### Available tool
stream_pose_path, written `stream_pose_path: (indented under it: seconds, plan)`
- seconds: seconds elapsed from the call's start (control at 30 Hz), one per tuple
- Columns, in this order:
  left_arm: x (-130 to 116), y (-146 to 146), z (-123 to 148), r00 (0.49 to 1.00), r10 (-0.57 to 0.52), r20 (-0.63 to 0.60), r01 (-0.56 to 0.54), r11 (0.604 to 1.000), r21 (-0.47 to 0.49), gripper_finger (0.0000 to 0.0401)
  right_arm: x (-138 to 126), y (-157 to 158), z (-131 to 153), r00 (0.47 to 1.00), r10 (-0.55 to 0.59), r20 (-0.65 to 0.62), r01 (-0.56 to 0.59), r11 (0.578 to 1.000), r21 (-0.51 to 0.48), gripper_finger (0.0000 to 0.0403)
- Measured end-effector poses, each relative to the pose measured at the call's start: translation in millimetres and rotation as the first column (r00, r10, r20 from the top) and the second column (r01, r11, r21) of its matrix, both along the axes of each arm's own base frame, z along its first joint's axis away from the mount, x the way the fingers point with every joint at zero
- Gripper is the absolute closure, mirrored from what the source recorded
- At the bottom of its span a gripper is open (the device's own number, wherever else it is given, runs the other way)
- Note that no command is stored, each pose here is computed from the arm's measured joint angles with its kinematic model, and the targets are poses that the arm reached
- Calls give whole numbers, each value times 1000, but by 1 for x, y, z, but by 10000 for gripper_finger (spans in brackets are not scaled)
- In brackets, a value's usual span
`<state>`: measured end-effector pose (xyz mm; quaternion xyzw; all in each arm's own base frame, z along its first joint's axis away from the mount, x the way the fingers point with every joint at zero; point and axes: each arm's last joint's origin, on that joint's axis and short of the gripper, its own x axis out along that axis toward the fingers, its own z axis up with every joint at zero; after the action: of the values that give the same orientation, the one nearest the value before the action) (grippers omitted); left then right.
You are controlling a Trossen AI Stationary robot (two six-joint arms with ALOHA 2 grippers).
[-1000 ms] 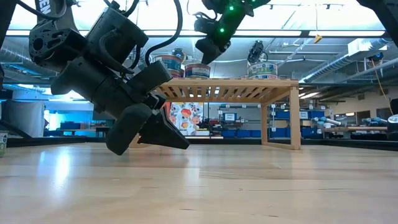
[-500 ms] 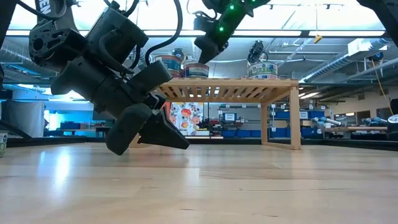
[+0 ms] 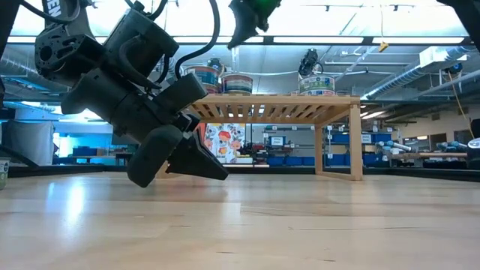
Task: Stack canned seafood by type on shelf
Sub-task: Stack the green tuna can on top of the green tuna can on the shelf
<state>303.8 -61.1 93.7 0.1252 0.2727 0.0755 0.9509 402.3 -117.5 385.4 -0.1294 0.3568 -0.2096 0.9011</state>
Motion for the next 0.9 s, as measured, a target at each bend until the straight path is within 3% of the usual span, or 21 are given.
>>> stream_pose_path:
  seconds: [0.13,0.43,0.77,0.9]
  plan:
    - [0,-2,0,1000,-8,-1,8,1000,4,382,3,31,-1,993,109,47,-112,991,66,395]
    - [-2,-12,1,999,-54,1,54,998,24,382,6,80,-44,970,220,99,-227,972,60,400]
    - [-1,-20,7,993,-103,53,100,993,57,382,-52,125,-87,897,289,335,-341,934,108,402]
    - [-3,-24,18,988,-143,64,137,986,96,382,-77,144,-113,895,258,363,-320,940,121,402]
